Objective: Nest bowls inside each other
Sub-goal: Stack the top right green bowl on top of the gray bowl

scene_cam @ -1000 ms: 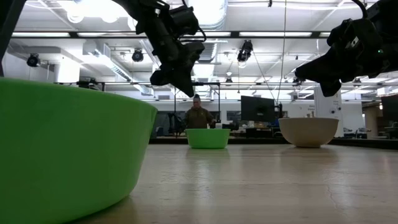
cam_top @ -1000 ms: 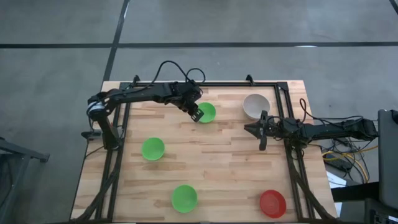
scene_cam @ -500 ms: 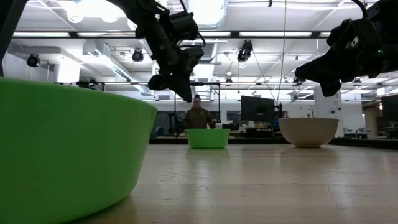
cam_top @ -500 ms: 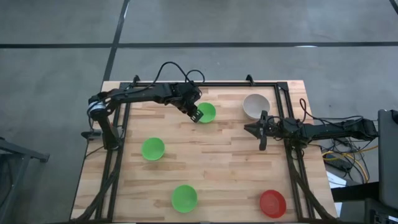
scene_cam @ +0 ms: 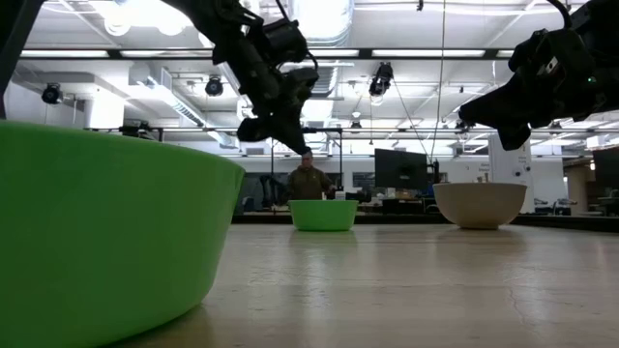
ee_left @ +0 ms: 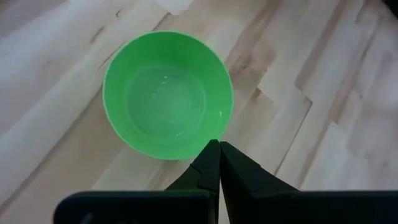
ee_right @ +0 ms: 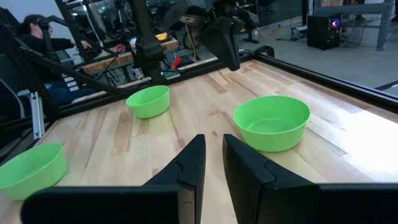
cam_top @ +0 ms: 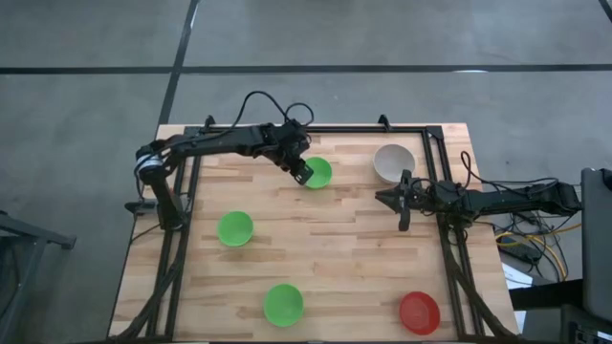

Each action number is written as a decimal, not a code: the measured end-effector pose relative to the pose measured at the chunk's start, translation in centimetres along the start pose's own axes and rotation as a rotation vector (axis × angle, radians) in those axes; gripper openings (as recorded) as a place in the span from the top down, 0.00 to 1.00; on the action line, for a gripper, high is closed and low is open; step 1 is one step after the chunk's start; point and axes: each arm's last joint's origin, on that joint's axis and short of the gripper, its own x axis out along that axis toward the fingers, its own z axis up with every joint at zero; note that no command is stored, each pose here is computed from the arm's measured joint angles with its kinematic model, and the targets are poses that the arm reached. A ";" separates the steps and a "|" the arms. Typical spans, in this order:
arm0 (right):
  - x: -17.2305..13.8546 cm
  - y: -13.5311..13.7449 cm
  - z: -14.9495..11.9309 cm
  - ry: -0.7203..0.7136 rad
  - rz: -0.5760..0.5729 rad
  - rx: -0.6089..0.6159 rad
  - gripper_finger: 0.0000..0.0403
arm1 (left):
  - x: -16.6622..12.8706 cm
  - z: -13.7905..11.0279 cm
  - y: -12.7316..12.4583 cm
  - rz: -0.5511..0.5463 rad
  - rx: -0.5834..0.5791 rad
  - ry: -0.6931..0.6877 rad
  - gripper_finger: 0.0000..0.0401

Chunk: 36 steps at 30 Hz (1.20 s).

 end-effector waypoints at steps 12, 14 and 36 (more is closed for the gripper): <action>0.0 0.0 0.0 0.000 0.000 0.000 0.87 | 2.5 -0.6 1.0 -0.008 -0.047 0.101 0.96; 0.0 0.0 0.0 0.000 0.000 0.000 0.87 | 2.5 -0.5 1.1 -0.015 -0.043 0.103 0.93; 0.0 0.0 0.0 0.000 0.000 0.000 0.87 | 1.8 0.1 4.0 0.108 -0.111 0.092 0.33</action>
